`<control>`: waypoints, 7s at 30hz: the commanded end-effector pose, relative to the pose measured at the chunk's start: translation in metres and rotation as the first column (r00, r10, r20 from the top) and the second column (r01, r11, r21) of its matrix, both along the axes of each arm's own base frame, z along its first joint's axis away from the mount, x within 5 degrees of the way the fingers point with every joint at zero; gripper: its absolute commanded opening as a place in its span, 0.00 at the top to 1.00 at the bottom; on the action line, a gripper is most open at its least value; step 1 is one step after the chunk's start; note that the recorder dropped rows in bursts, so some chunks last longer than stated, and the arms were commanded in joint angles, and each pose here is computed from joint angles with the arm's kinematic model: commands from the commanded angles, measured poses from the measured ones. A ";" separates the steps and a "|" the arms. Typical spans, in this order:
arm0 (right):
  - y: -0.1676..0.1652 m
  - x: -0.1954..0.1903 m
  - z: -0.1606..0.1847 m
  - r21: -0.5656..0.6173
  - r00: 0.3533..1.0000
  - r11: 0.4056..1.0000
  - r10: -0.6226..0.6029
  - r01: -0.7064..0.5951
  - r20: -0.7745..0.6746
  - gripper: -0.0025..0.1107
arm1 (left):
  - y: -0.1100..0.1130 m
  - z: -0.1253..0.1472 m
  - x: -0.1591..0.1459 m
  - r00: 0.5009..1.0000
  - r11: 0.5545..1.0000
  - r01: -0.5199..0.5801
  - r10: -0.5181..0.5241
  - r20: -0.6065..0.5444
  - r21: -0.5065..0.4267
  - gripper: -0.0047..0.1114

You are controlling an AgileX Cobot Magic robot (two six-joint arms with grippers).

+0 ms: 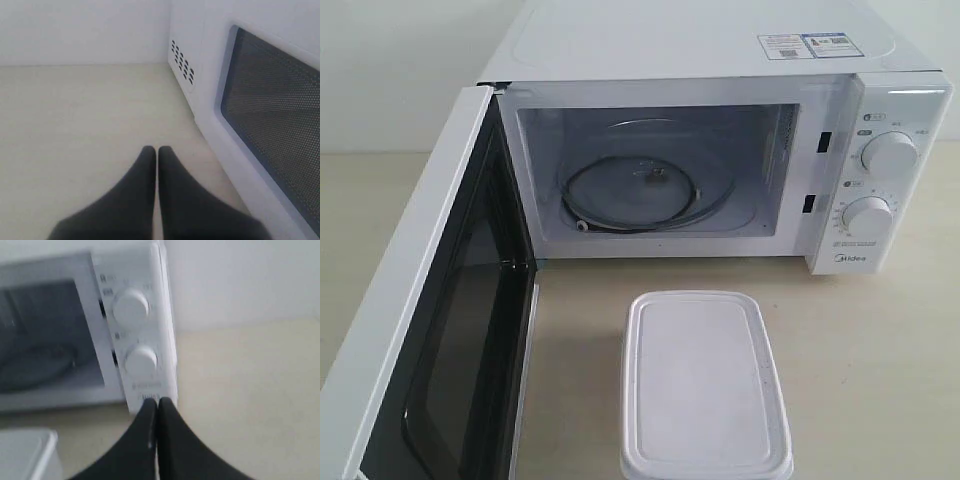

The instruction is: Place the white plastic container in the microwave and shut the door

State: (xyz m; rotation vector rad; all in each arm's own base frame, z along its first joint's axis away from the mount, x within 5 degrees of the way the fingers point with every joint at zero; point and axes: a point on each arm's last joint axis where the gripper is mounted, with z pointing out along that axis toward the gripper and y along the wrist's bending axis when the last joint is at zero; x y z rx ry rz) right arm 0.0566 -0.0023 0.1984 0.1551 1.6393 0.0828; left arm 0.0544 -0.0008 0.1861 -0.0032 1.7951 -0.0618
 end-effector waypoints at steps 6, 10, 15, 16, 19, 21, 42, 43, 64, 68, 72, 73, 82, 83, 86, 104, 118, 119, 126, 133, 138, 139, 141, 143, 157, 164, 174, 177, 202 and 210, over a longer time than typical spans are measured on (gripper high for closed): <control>0.001 -0.016 0.058 -0.010 0.786 1.000 0.010 -0.005 0.618 0.98 | 0.000 -0.001 0.000 1.000 1.000 -0.001 0.001 0.001 0.003 0.93; 0.001 -0.023 0.067 -0.013 0.696 1.000 0.014 -0.007 0.718 0.98 | 0.000 -0.001 0.000 1.000 1.000 -0.001 0.001 0.001 0.003 0.93; 0.002 -0.036 0.079 -0.012 0.542 1.000 0.020 -0.017 0.840 0.98 | 0.000 -0.001 0.000 1.000 1.000 -0.001 0.001 0.001 0.003 0.93; 0.002 -0.039 0.082 -0.008 0.507 1.000 0.016 -0.018 0.862 0.98 | 0.000 -0.001 0.000 1.000 1.000 -0.001 0.001 0.001 0.003 0.93; -0.002 -0.047 0.086 0.034 0.422 0.999 -0.023 -0.019 0.906 0.98 | 0.000 -0.001 0.000 1.000 1.000 -0.001 0.001 0.001 0.003 0.93; -0.005 -0.052 0.100 0.075 0.390 0.997 -0.059 -0.027 0.919 0.98 | 0.000 -0.001 0.000 1.000 1.000 -0.001 0.001 0.001 0.003 0.93; 0.008 0.103 0.149 0.219 0.824 0.976 0.126 -0.002 -0.552 0.98 | 0.000 -0.001 0.000 1.000 1.000 -0.001 0.001 0.001 0.003 0.93; 0.008 0.108 0.143 0.184 0.789 0.982 0.135 -0.028 -0.599 0.98 | 0.000 -0.001 0.000 1.000 1.000 -0.001 0.001 0.001 0.003 0.93; 0.073 0.161 0.052 0.674 0.247 0.464 0.884 -0.574 -0.398 0.98 | 0.000 -0.001 0.000 1.000 1.000 -0.001 0.001 0.001 0.003 0.93; 0.072 0.170 0.030 0.714 0.199 0.455 0.887 -0.533 -0.417 0.98 | 0.000 -0.001 0.000 1.000 1.000 -0.001 0.001 0.001 0.003 0.93; 0.069 0.183 0.008 0.726 0.217 0.507 0.860 -0.465 -0.462 0.98 | 0.000 -0.001 0.000 1.000 1.000 -0.001 0.001 0.001 0.003 0.93; 0.069 0.186 0.003 0.728 0.218 0.517 0.854 -0.450 -0.472 0.98 | 0.000 -0.001 0.000 1.000 1.000 -0.001 0.001 0.001 0.003 0.93; 0.036 0.199 -0.032 0.811 0.245 0.475 0.878 -0.343 -0.411 0.98 | 0.000 -0.001 0.000 1.000 1.000 -0.001 0.001 0.001 0.003 0.93; 0.036 0.199 -0.036 0.806 0.251 0.482 0.874 -0.344 -0.416 0.98 | 0.000 -0.001 0.000 1.000 1.000 -0.001 0.001 0.001 0.003 0.93; 0.034 0.200 -0.046 0.802 0.257 0.508 0.859 -0.314 -0.443 0.98 | 0.000 -0.001 0.000 1.000 1.000 -0.001 0.001 0.001 0.003 0.93; 0.038 0.198 -0.065 0.757 0.262 0.592 0.804 -0.277 -0.534 0.48 | 0.000 -0.001 0.000 1.000 1.000 -0.001 0.001 0.001 0.003 0.93; 0.053 0.200 -0.069 0.710 0.257 0.635 0.773 -0.304 -0.580 0.48 | 0.000 -0.001 0.000 1.000 1.000 -0.001 0.001 0.001 0.003 0.93; 0.053 0.200 -0.069 0.710 0.263 0.635 0.773 -0.304 -0.578 0.48 | 0.000 -0.001 0.000 1.000 1.000 -0.001 0.001 0.001 0.003 0.93; 0.054 0.202 -0.084 0.735 0.244 0.626 0.779 -0.260 -0.577 0.48 | 0.000 -0.001 0.000 1.000 1.000 -0.001 0.001 0.001 0.003 0.93; 0.055 0.204 -0.089 0.747 0.250 0.610 0.792 -0.266 -0.558 0.48 | 0.000 -0.001 0.000 1.000 1.000 -0.001 0.001 0.001 0.003 0.93; 0.056 0.202 -0.088 0.757 0.237 0.592 0.805 -0.277 -0.544 0.58 | 0.000 -0.001 0.000 1.000 1.000 -0.001 0.001 0.001 0.003 0.93; 0.056 0.202 -0.088 0.756 0.236 0.592 0.805 -0.279 -0.544 0.61 | 0.000 -0.001 0.000 1.000 1.000 -0.001 0.001 0.001 0.003 0.93; 0.056 0.202 -0.088 0.752 0.230 0.593 0.805 -0.288 -0.546 0.66 | 0.000 -0.001 0.000 1.000 1.000 -0.001 0.001 0.001 0.003 0.93; 0.056 0.202 -0.088 0.749 0.227 0.592 0.806 -0.296 -0.547 0.73 | 0.000 -0.001 0.000 1.000 1.000 -0.001 0.001 0.001 0.003 0.93; 0.058 0.201 -0.065 0.740 0.268 0.578 0.816 -0.344 -0.512 0.98 | 0.000 -0.001 0.000 1.000 1.000 -0.001 0.001 0.001 0.003 0.93; 0.058 0.182 -0.025 0.700 0.403 0.610 0.786 -0.373 -0.470 0.98 | 0.000 -0.001 0.000 1.000 1.000 -0.001 0.001 0.001 0.003 0.93; 0.060 0.125 0.013 0.655 0.562 0.625 0.749 -0.425 -0.350 0.98 | 0.000 -0.001 0.000 1.000 1.000 -0.001 0.001 0.001 0.003 0.93; 0.060 0.111 0.017 0.639 0.590 0.638 0.734 -0.430 -0.336 0.98 | 0.000 -0.001 0.000 1.000 1.000 -0.001 0.001 0.001 0.003 0.93; 0.065 0.093 -0.001 0.621 0.648 0.748 0.596 -0.234 -0.475 0.98 | 0.000 -0.001 0.000 1.000 1.000 -0.001 0.001 0.001 0.003 0.93; 0.086 0.090 -0.004 0.560 0.699 0.822 0.463 -0.107 -0.545 0.98 | 0.000 -0.001 0.000 1.000 1.000 -0.001 0.001 0.001 0.003 0.93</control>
